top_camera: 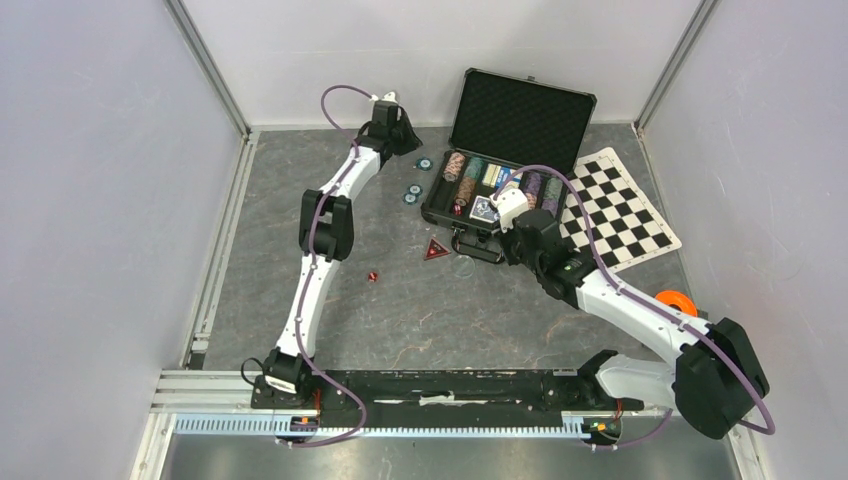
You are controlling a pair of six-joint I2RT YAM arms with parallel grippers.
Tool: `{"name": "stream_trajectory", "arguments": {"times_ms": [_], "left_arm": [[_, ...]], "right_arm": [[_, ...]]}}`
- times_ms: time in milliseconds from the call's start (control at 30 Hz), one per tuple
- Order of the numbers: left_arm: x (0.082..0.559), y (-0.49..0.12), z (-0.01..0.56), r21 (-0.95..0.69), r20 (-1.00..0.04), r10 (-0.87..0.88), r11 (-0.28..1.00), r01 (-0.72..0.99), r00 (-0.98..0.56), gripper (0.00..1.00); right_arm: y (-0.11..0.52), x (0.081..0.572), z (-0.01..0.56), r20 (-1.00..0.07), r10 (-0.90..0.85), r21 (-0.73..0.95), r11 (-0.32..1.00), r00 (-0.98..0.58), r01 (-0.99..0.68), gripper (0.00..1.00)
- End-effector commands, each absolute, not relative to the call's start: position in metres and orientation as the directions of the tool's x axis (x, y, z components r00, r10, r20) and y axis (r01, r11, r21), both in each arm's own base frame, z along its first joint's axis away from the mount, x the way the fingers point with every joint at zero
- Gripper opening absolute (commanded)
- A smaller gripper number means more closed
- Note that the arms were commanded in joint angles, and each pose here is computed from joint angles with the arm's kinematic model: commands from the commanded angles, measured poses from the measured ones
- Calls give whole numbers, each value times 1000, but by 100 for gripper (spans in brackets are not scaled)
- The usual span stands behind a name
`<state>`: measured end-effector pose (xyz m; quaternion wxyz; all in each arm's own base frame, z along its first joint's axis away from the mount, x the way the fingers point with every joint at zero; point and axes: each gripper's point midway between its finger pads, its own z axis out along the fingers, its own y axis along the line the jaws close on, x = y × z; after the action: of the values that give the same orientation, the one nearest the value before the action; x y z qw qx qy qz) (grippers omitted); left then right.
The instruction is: Pack up texas hold em set
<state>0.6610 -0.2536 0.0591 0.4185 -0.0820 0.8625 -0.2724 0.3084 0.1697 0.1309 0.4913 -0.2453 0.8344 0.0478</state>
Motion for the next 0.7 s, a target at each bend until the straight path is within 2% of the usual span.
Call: {"name": "stream_trajectory", "arguments": {"times_ms": [0,267,500,667], "left_arm": [[664,-257,66,-542,-681,-361,834,106,-637,3],[644,-258,31,-520,-611,-304,851,81,-731,2],[634,-250,31,-429,-636,-205,895,120,-744,2],[620,-243,33,-281,-665,-42,939,198,-746,2]], "right_arm": [[178,313,142,-873,-338,-148,871,-352,-469,28],[177,309,142,-877,-329,-136,870,-351,-474,28],[179,305,142,-881,-316,-116,867,-353,-485,28],[180,303,145,-884,-312,-110,863,-348,-494,28]]}}
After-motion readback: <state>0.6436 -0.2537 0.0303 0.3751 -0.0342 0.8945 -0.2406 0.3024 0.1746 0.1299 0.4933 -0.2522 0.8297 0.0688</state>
